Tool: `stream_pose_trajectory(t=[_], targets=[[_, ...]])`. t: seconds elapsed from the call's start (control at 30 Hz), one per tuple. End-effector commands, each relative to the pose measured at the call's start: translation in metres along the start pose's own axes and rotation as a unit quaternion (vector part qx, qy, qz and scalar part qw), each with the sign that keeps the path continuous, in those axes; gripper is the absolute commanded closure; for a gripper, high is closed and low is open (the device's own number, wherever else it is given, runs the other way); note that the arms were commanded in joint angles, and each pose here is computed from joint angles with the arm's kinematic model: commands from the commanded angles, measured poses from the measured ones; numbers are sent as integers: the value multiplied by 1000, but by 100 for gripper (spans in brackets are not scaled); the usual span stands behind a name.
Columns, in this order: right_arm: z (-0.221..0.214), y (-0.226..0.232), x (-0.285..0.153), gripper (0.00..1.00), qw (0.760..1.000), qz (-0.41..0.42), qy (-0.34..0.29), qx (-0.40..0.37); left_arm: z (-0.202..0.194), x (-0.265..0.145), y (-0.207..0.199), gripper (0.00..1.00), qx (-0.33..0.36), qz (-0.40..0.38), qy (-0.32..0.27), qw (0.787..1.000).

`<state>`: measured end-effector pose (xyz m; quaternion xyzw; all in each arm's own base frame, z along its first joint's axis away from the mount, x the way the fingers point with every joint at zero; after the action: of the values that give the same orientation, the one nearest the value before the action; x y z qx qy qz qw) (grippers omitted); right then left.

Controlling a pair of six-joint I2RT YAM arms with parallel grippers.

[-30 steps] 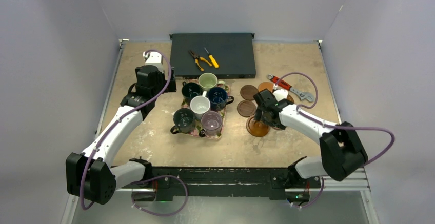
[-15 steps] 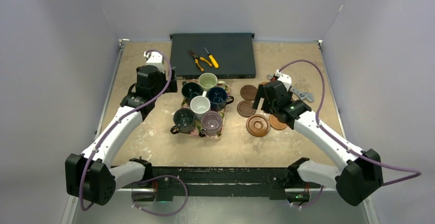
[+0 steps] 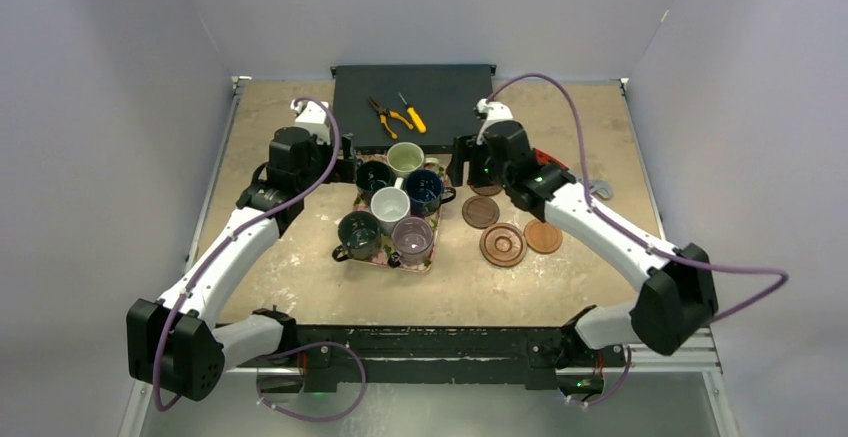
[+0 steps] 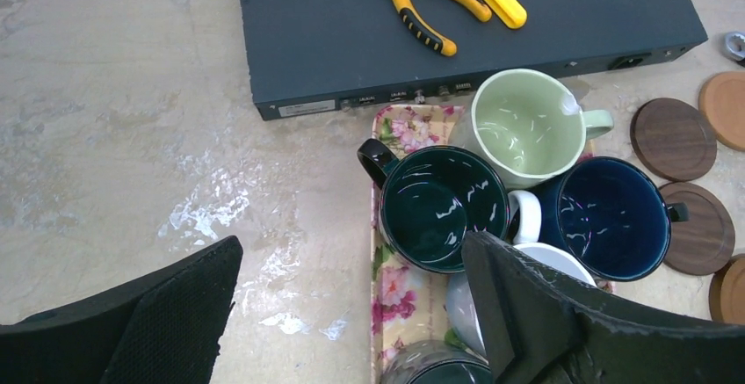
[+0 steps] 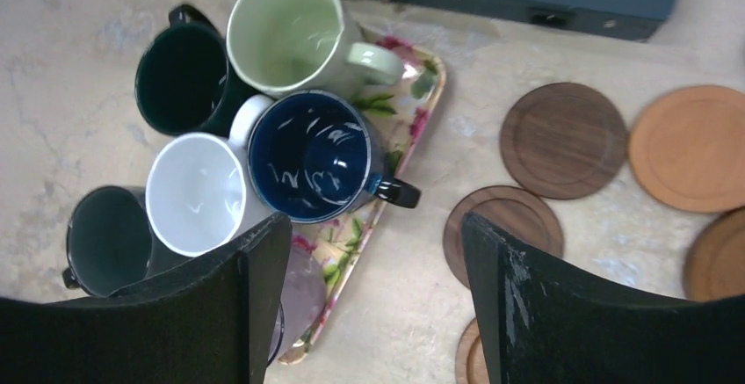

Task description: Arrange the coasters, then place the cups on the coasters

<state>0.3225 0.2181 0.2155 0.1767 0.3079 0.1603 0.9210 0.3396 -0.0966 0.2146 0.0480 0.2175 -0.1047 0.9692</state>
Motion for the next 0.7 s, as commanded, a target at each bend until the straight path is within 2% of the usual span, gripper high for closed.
stream_pose_trajectory(t=[0.0, 0.1, 0.2, 0.3, 0.43, 0.67], targets=[[-7, 19, 17, 28, 999, 11, 18, -42, 13, 2, -5, 4, 2, -10, -19, 1000], [-18, 23, 33, 37, 998, -3, 54, -45, 11, 4, -3, 5, 2, -4, -14, 1000], [-35, 19, 41, 40, 996, -52, 74, -15, 10, 4, -1, 6, 3, 4, -11, 1000], [-52, 14, 44, 39, 991, -88, 89, 52, 9, 4, 1, 6, 2, 8, -9, 1000], [-66, 28, 48, 36, 988, -63, 86, 115, 8, 6, 0, 6, -2, 6, -5, 1000], [-80, 32, 62, 37, 978, -56, 85, 184, 10, 5, 0, 6, -5, 7, -7, 1000]])
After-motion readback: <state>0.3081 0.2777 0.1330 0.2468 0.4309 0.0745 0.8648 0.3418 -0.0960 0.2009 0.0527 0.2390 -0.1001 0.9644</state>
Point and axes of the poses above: each gripper's point midway between its finger pads, its own x axis out along the fingers, its own y axis along the line the jaws close on, z = x × y, the point moved 2 cm from there along -x, back along the fingers, and after that the axes turned 9 degrees about x, right-handed, at the moved point
